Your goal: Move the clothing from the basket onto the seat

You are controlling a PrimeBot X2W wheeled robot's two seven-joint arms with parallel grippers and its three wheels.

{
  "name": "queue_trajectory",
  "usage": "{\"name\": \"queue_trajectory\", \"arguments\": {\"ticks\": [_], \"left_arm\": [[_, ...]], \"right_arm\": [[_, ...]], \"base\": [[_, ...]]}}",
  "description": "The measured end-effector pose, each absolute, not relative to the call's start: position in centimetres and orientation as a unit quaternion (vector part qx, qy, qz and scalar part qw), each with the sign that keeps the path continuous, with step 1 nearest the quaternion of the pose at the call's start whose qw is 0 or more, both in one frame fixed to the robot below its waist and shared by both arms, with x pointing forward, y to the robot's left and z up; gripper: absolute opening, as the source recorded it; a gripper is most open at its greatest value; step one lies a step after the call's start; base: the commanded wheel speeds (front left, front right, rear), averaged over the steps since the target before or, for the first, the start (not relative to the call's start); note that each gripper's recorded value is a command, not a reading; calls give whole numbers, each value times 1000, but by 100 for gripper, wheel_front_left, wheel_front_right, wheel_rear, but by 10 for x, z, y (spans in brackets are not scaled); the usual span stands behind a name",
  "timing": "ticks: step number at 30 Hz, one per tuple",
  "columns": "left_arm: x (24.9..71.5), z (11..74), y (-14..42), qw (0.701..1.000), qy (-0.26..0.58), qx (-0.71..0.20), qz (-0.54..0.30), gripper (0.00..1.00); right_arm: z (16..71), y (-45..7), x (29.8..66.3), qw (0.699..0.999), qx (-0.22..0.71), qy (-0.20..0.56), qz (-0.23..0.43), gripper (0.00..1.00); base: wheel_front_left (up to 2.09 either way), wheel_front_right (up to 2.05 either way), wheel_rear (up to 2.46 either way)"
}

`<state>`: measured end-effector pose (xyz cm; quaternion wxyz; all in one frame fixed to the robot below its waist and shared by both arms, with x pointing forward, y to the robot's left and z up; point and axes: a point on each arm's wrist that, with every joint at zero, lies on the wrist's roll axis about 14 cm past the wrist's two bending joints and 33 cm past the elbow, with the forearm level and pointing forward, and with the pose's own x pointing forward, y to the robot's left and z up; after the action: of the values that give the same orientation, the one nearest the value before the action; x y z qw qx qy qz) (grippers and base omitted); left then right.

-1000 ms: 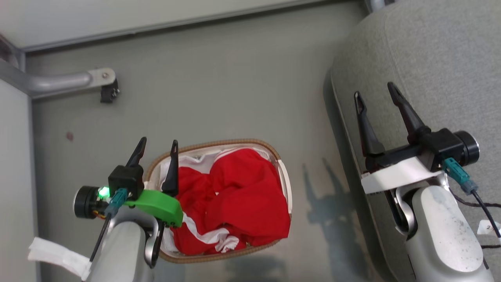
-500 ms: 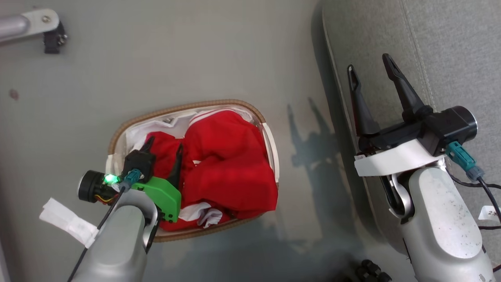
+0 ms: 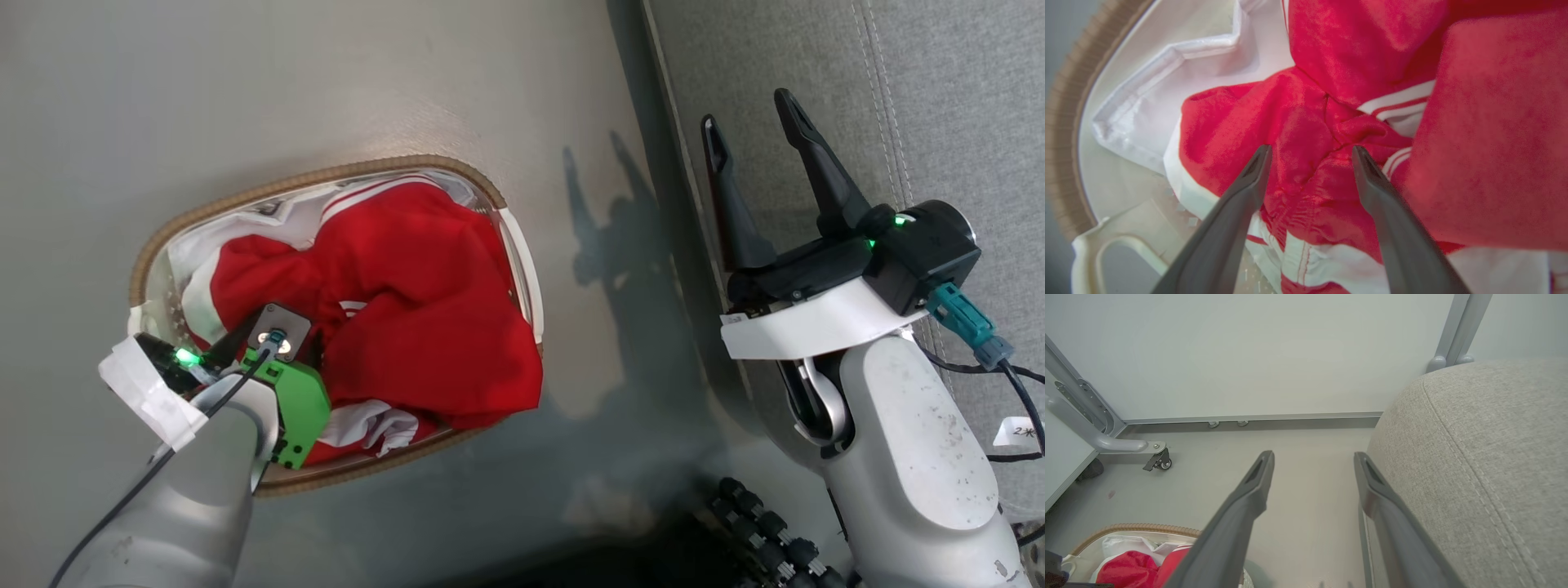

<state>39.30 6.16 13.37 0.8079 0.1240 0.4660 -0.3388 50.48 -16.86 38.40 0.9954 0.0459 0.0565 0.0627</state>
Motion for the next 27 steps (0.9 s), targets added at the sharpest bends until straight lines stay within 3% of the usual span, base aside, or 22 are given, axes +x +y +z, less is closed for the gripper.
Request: {"name": "queue_trajectory", "arguments": {"ticks": [16, 17, 18, 19, 27], "left_arm": [[365, 75, 67, 709, 549, 203, -394, 100], [364, 74, 68, 707, 554, 200, -391, 50], [363, 73, 67, 705, 559, 199, -389, 9], [363, 73, 68, 703, 563, 199, -388, 0], [358, 90, 66, 719, 561, 173, -371, 0]], "right_arm": [[350, -184, 504, 994, 49, 92, 44, 100], [349, -184, 504, 994, 48, 92, 44, 100], [349, -185, 504, 994, 47, 93, 43, 100], [350, -185, 504, 994, 47, 92, 43, 100], [373, -187, 505, 996, 42, 70, 43, 100]], "base": [[0, 0, 0], [0, 0, 0], [0, 0, 0], [0, 0, 0], [0, 0, 0]]}}
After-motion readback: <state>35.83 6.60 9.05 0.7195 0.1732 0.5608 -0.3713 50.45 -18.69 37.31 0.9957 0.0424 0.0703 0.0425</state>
